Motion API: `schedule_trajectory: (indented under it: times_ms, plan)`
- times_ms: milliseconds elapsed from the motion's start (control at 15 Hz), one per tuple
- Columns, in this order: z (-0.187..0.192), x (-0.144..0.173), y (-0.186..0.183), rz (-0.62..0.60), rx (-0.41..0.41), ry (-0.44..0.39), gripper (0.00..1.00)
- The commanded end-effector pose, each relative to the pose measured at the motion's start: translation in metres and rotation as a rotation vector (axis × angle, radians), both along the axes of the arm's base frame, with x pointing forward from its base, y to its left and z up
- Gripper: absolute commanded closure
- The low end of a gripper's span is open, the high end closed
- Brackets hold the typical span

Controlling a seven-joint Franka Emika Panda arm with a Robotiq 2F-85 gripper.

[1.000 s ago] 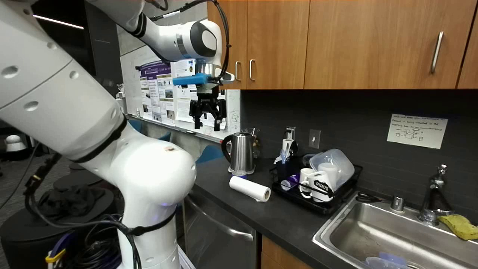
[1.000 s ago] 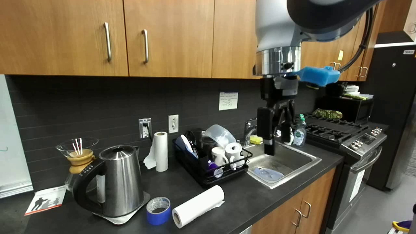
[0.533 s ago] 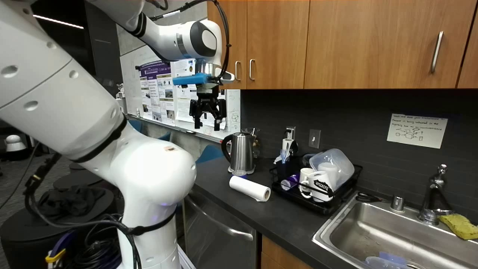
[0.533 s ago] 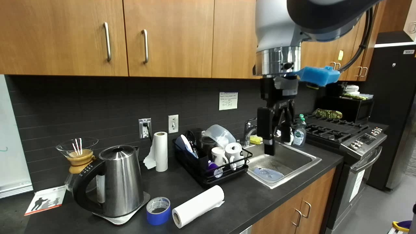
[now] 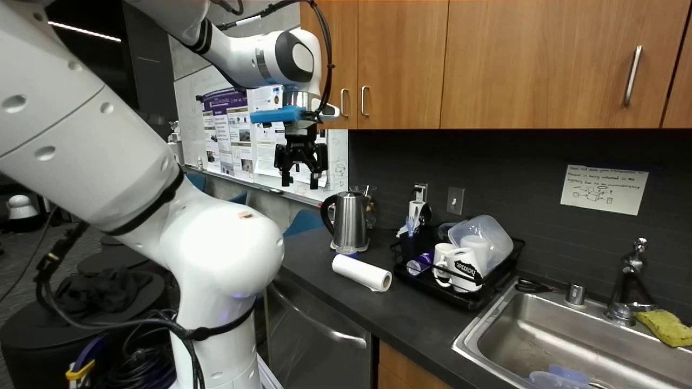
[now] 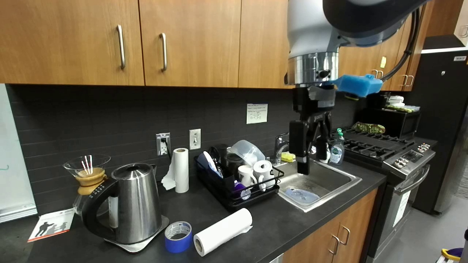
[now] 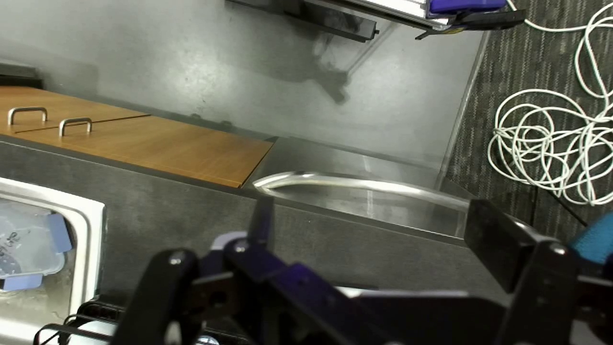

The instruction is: Move the blue tape to the right

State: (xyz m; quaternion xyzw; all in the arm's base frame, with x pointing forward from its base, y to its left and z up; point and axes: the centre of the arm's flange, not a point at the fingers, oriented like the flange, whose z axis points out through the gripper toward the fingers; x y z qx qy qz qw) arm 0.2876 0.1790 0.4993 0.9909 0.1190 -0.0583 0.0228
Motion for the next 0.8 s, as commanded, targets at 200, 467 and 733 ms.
schedule_trajectory:
  times_ms: [200,467,733]
  plan:
    - [0.000,0.000,0.000,0.000,0.000,0.000,0.00]
    - [0.019,0.011,0.006,0.054,-0.098,-0.044,0.00]
    - [0.052,0.026,0.049,0.160,-0.208,-0.128,0.00]
